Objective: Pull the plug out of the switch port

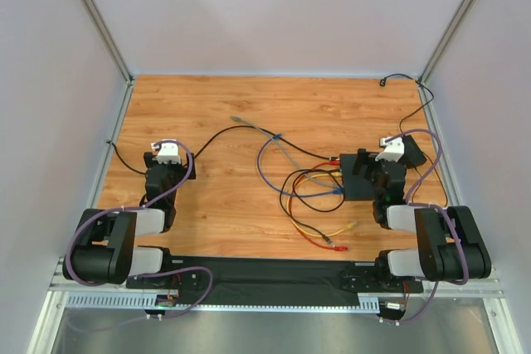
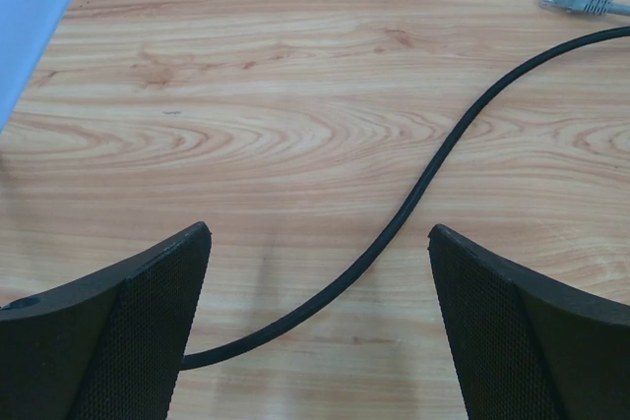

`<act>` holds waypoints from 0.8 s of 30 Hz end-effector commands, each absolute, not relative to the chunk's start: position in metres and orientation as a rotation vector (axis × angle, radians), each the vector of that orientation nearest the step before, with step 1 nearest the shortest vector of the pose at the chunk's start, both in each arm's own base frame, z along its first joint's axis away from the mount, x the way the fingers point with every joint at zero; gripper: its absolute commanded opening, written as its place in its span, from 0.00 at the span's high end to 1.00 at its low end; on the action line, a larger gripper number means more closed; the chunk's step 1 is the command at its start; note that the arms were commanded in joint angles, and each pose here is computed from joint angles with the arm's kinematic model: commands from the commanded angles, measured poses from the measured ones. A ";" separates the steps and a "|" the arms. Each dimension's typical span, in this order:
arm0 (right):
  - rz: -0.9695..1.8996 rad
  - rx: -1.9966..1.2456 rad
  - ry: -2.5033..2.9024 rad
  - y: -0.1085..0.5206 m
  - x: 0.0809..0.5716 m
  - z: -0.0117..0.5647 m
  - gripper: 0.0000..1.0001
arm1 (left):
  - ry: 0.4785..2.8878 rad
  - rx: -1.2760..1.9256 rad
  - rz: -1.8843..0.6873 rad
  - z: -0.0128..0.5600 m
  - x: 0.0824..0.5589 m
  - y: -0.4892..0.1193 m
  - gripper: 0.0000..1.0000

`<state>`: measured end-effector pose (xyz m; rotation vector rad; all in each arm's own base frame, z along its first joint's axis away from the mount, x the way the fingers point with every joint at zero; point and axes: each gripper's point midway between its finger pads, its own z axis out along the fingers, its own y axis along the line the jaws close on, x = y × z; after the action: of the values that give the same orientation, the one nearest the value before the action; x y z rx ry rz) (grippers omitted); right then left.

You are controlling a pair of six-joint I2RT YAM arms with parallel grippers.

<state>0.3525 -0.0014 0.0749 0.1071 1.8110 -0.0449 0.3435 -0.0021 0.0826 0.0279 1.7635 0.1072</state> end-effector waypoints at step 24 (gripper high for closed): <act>-0.032 0.454 1.852 -0.019 0.347 0.154 0.00 | 1.631 -0.090 0.232 0.117 0.348 0.015 0.00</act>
<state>0.3609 -0.0158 0.1619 0.3050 1.7169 -0.0452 0.3429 0.0154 0.0983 -0.0873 1.6994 0.2324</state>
